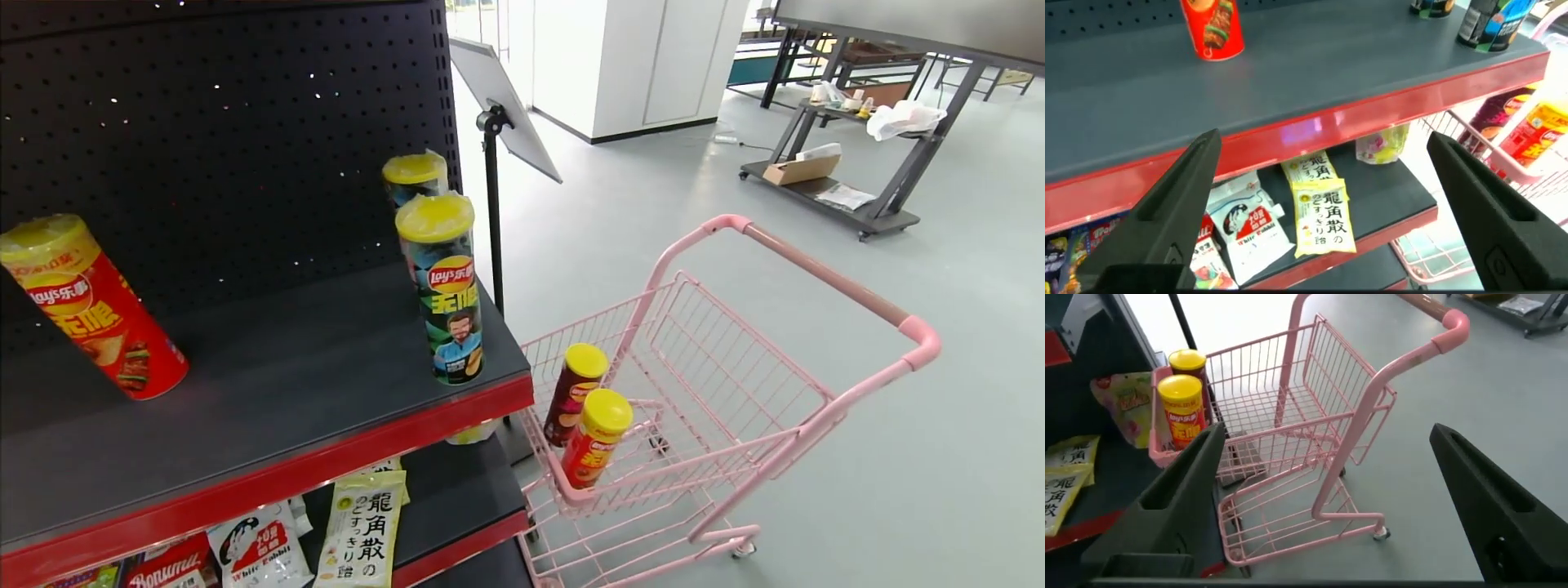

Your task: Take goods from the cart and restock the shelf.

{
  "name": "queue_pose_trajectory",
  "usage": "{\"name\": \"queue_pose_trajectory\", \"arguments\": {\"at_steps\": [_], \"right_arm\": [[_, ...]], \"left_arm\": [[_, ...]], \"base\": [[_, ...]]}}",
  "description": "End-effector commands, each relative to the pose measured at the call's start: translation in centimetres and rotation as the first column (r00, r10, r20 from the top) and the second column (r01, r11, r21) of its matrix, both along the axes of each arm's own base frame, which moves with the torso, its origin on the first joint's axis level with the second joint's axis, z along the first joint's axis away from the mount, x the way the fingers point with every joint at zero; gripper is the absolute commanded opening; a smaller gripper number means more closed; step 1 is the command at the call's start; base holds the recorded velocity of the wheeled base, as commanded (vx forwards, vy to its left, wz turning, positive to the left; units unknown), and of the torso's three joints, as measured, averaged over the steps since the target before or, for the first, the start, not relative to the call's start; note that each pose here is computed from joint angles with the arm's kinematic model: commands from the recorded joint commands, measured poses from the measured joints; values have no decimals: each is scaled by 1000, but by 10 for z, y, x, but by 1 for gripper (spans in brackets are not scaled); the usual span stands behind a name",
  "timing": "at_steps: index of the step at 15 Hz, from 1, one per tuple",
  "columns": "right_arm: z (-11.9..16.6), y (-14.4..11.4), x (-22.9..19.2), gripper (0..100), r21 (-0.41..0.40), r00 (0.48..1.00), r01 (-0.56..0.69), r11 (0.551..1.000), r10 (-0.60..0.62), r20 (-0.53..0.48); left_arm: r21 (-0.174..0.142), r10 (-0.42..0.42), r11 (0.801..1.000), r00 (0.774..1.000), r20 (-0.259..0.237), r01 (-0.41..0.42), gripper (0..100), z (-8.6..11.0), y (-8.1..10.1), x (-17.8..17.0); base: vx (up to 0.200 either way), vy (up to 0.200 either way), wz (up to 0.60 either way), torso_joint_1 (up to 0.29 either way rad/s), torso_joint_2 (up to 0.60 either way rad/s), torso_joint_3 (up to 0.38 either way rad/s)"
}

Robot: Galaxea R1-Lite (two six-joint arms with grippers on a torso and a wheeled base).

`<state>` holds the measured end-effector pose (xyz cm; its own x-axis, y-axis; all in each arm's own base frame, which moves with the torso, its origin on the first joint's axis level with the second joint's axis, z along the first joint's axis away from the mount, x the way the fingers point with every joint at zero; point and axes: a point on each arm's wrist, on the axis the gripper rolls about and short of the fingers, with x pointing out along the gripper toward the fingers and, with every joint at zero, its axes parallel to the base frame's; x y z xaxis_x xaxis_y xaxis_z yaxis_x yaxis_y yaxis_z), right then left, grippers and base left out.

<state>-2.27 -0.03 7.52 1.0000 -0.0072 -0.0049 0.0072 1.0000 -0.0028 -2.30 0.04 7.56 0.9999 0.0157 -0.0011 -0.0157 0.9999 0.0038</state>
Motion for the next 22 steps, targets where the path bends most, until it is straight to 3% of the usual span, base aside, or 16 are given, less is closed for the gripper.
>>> {"name": "queue_pose_trajectory", "arguments": {"at_steps": [1, 14, 22], "right_arm": [[0, 0, 0, 100, 0, 1000, 0, 1000, 0, 0], [0, 0, 0, 100, 0, 1000, 4, 1000, -4, -1], [0, 0, 0, 100, 0, 1000, 4, 1000, -4, -1]], "left_arm": [[1, 0, 1000, 1000, 0, 0, 100, 0, 0, 0], [1, 1, 1000, 1000, 0, -1, 100, 0, 0, 0], [-1, 1, 1000, 1000, 0, -1, 100, 0, 0, 0]], "base": [[0, 0, 0, -149, 334, 203], [0, 0, 0, -152, 369, 220], [0, 0, 0, -197, 539, 338]]}}
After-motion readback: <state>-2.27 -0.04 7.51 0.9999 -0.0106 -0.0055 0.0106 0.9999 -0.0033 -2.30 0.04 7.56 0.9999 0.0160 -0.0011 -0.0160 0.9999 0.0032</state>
